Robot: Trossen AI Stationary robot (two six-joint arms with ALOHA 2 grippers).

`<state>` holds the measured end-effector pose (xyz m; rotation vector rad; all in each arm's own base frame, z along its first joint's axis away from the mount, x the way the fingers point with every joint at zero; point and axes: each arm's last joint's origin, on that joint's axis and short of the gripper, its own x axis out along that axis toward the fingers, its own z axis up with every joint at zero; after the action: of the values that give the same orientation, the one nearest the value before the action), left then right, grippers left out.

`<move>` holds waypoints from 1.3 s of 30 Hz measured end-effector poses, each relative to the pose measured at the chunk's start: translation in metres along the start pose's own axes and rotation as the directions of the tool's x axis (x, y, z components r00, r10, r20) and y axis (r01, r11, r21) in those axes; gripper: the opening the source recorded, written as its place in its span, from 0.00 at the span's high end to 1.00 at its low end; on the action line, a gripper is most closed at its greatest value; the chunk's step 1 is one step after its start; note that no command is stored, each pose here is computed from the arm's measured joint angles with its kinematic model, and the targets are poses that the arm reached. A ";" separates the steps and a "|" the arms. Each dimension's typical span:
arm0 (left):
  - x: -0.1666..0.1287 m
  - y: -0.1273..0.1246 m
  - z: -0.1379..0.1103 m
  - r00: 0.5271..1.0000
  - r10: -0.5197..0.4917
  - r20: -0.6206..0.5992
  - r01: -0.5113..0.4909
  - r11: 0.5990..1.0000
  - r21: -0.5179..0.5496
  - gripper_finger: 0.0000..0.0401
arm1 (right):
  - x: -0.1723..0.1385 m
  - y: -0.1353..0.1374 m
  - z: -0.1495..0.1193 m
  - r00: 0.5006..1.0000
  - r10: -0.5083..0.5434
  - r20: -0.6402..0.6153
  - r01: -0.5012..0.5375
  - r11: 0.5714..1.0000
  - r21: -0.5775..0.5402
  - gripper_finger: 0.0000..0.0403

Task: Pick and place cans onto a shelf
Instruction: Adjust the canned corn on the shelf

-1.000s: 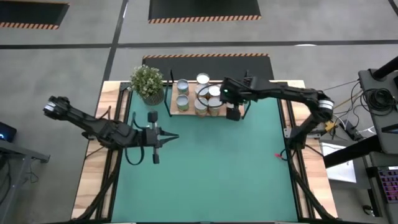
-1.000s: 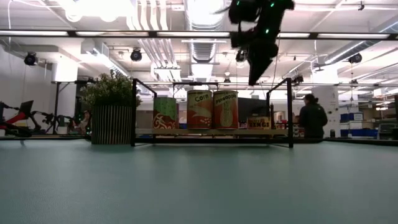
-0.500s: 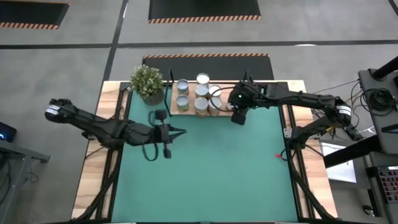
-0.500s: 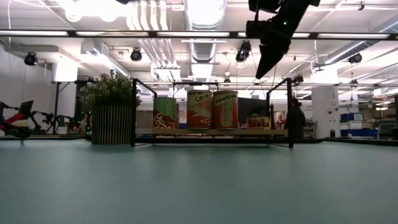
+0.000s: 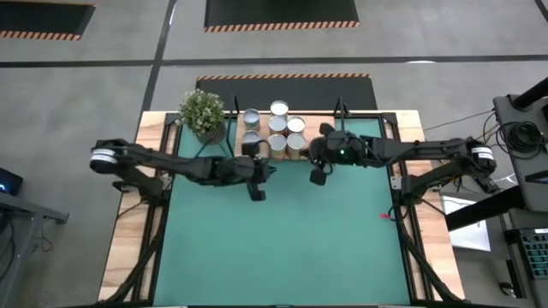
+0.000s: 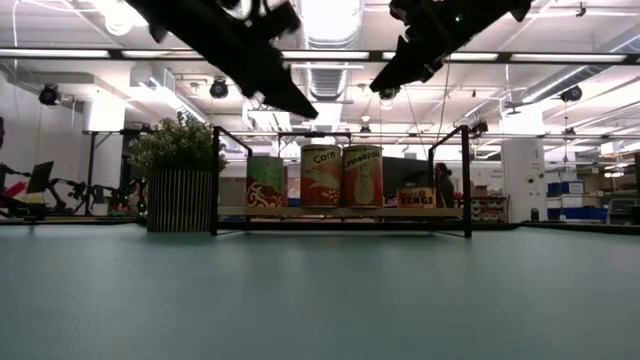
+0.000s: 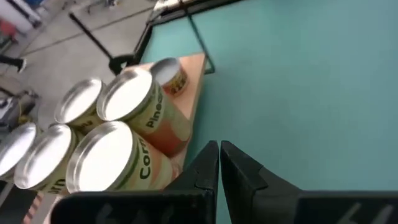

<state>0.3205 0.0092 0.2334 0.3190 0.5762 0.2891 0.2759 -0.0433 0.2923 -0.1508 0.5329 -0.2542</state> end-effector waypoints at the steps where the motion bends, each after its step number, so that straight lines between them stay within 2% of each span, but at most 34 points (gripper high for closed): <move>1: 0.007 0.001 -0.002 1.000 0.007 -0.014 -0.007 1.000 -0.002 1.00 | 0.001 0.003 -0.002 1.000 0.006 0.006 -0.006 1.000 -0.003 0.97; 6: 0.034 0.006 -0.017 0.994 0.032 -0.105 -0.031 0.999 0.008 1.00 | 0.004 0.013 -0.011 1.000 0.029 0.010 -0.029 1.000 0.000 0.97; 12: 0.051 0.015 -0.029 0.986 0.071 -0.154 -0.074 0.997 -0.012 1.00 | 0.003 0.022 -0.011 1.000 0.015 0.007 -0.015 1.000 -0.011 0.97; 19: 0.053 0.020 -0.029 0.985 0.092 -0.144 -0.101 0.993 -0.054 1.00 | 0.002 0.024 -0.011 1.000 0.020 0.009 -0.020 1.000 -0.014 0.97; 24: 0.053 0.024 -0.030 0.972 0.169 -0.164 -0.182 0.981 -0.064 1.00 | 0.002 0.024 -0.011 1.000 0.019 0.008 -0.019 1.000 -0.014 0.97; 39: 0.054 0.027 -0.028 0.973 0.182 -0.144 -0.198 0.974 -0.107 1.00 | 0.002 0.024 -0.011 1.000 0.020 0.008 -0.020 1.000 0.006 0.97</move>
<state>0.3432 0.0589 0.1946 0.2391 0.6576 0.5315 0.2770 -0.0217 0.2767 -0.1407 0.5253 -0.2360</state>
